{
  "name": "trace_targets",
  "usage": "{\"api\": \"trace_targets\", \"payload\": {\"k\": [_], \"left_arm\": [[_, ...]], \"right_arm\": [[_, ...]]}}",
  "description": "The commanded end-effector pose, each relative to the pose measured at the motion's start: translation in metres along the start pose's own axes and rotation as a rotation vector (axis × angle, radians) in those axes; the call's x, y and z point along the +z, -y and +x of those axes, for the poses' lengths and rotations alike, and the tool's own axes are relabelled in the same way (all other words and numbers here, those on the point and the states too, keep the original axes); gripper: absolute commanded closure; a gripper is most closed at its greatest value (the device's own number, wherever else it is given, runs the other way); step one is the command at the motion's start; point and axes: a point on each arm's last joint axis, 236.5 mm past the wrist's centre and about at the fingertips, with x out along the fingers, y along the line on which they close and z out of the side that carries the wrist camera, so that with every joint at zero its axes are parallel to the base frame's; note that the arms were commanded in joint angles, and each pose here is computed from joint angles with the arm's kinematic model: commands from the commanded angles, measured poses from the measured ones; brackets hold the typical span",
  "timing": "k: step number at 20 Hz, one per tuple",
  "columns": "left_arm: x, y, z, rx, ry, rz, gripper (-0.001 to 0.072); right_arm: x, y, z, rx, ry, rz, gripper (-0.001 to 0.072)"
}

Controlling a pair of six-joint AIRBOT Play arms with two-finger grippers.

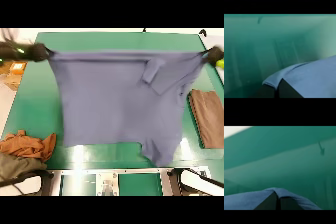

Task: Fold the shirts.

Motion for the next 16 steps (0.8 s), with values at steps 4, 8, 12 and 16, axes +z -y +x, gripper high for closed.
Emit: {"api": "trace_targets", "payload": {"k": [4,8,12,16], "left_arm": [[-0.048,-0.077,0.103,0.037,-0.077,-0.162,0.0684],[-0.047,-0.085,0.104,0.064,-0.068,-0.151,0.0685],[-0.087,-0.079,0.098,0.051,-0.241,-0.139,0.0685],[-0.138,-0.084,0.082,0.107,-0.461,-0.179,0.0685]], "right_arm": [[-0.056,0.068,0.138,0.018,-0.159,0.234,0.0693],[-0.057,0.068,0.150,0.058,-0.237,0.210,0.0694],[-0.098,0.092,0.113,-0.019,-0.464,0.109,0.0695],[-0.118,0.109,0.083,-0.120,-0.598,0.012,0.0695]]}}
